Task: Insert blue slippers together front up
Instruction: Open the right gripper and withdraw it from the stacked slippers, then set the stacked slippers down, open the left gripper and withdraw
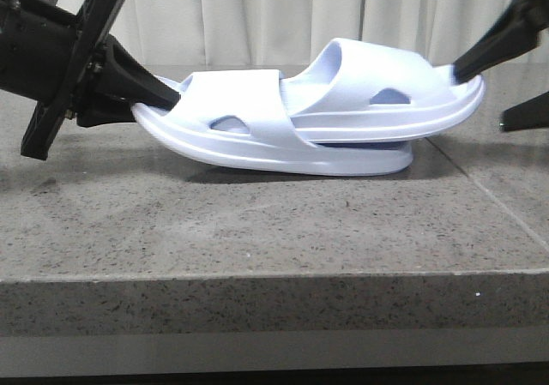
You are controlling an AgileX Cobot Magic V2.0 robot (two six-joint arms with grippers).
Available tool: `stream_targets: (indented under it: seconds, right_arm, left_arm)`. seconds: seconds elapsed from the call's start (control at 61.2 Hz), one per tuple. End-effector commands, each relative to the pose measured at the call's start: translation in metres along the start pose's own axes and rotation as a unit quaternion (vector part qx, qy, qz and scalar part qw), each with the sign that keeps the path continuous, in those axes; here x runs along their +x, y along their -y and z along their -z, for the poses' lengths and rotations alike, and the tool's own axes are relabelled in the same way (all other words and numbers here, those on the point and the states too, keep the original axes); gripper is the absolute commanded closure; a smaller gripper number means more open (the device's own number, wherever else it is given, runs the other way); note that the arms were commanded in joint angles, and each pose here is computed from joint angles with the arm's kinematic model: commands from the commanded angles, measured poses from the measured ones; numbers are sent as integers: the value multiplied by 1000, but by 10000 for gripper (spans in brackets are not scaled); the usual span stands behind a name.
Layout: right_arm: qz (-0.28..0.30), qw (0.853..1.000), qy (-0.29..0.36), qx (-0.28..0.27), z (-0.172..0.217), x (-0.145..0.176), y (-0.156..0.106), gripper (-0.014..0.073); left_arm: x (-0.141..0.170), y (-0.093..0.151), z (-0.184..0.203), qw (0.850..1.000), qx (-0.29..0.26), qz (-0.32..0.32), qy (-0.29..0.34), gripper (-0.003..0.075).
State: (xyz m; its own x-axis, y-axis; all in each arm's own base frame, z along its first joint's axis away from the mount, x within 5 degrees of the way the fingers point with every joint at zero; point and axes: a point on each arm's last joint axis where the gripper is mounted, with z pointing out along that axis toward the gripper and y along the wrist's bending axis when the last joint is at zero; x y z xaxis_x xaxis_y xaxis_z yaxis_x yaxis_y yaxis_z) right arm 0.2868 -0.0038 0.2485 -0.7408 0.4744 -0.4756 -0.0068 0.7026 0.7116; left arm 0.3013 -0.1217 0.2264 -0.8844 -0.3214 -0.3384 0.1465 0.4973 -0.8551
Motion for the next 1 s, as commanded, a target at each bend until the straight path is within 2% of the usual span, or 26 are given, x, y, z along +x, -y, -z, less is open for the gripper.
stream_targets:
  seconds: [0.0, 0.114, 0.278, 0.441, 0.686, 0.899, 0.98]
  right_arm:
    - [37, 998, 41, -36, 31, -12, -17, 57]
    - [65, 995, 70, -32, 54, -14, -24, 65]
    - [138, 987, 78, -13, 77, -4, -43, 66]
    - [171, 979, 103, -26, 96, 4, -64, 66]
    - [224, 968, 85, -74, 100, 25, -96, 66]
    - [245, 964, 66, -76, 97, 32, -100, 66]
    - [245, 964, 66, -76, 97, 32, -100, 66]
  left_arm:
    - [-7, 20, 9, 999, 46, -7, 15, 741]
    - [-7, 20, 9, 999, 46, -7, 15, 741]
    - [-8, 19, 9, 999, 43, -7, 18, 741]
    - [-8, 19, 9, 999, 41, -7, 19, 741]
    - [-10, 16, 9, 999, 23, -12, 32, 741]
    - [-10, 15, 9, 999, 18, -18, 34, 738]
    - [-9, 14, 9, 999, 14, -37, 28, 685]
